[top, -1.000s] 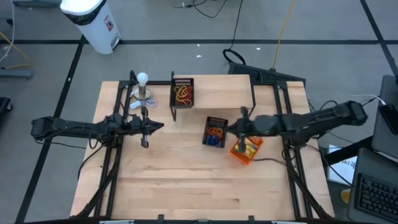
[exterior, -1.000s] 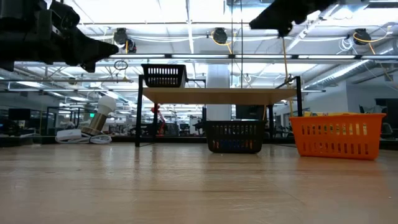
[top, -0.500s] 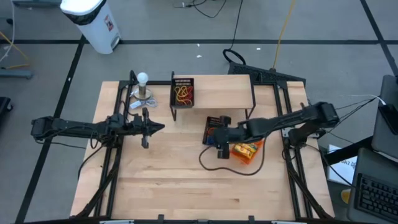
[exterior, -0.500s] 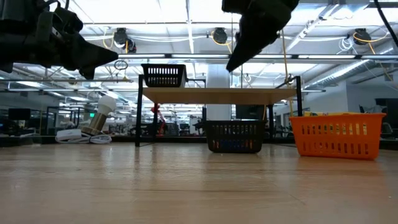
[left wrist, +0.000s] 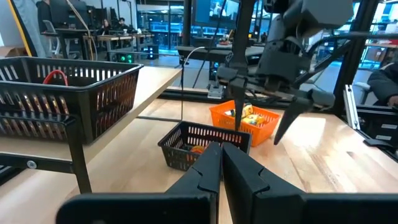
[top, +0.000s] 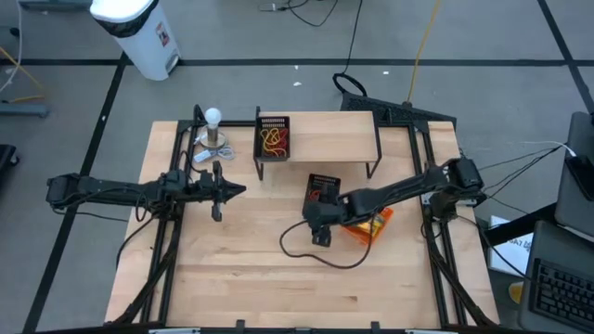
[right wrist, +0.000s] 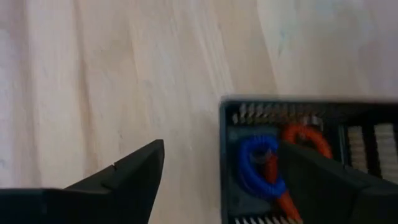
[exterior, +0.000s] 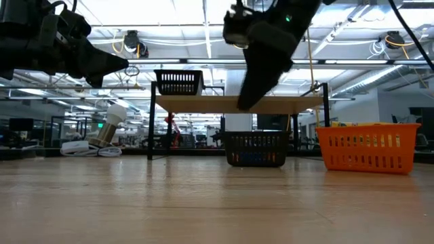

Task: Pick & Place Office Desk Supplies
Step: Put the right black bin filled with spring keychains on the shelf

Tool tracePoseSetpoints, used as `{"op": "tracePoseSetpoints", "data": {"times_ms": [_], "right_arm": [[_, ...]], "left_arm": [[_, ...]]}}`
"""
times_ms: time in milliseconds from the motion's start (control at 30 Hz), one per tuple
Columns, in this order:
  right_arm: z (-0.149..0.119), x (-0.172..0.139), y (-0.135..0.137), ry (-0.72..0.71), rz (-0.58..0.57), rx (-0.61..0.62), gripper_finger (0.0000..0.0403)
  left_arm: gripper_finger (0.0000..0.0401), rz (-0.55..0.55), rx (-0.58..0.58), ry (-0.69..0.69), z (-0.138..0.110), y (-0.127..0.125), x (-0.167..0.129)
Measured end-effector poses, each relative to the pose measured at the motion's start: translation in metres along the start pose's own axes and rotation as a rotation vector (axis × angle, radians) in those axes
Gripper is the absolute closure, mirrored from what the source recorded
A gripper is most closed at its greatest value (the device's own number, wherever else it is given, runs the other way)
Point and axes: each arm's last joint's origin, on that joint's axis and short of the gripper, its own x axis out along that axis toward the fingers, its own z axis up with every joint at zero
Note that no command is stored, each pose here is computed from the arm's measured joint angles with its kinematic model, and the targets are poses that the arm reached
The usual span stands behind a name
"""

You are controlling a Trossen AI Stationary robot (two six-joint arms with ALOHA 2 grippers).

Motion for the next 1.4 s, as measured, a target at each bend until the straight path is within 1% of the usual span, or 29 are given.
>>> {"op": "tracePoseSetpoints", "data": {"times_ms": [100, 200, 533, 667, 767, 933, 1100, 1400], "right_arm": [[-0.002, 0.007, 0.002, 0.02, -0.009, 0.021, 0.0115], [-0.006, 0.01, 0.004, 0.053, -0.015, 0.002, 0.012], [-0.016, 0.032, 0.007, 0.134, -0.042, -0.02, 0.0122], [-0.017, 0.036, 0.006, 0.141, -0.045, -0.013, 0.0122], [-0.019, 0.041, 0.007, 0.16, -0.052, -0.018, 0.013], [-0.025, 0.041, 0.005, 0.211, -0.075, -0.026, 0.0164], [-0.023, 0.043, -0.001, 0.209, -0.085, 0.009, 0.0207], [-0.022, 0.048, -0.005, 0.214, -0.09, 0.01, 0.0302]], "left_arm": [[0.0382, 0.0, 0.0, 0.0, 0.0, 0.0, 0.0], [0.0382, 0.0, 0.0, 0.002, 0.0, 0.0, 0.0], [0.0382, 0.001, -0.005, 0.01, -0.001, 0.0, 0.0], [0.0382, 0.001, -0.01, 0.022, -0.002, 0.0, 0.0], [0.0382, 0.002, -0.017, 0.023, -0.002, 0.0, 0.0], [0.0382, 0.001, -0.024, 0.023, -0.002, 0.0, 0.0], [0.0382, 0.001, -0.045, 0.023, -0.002, 0.0, 0.0], [0.0382, 0.0, -0.065, 0.022, -0.002, 0.0, 0.0]]}}
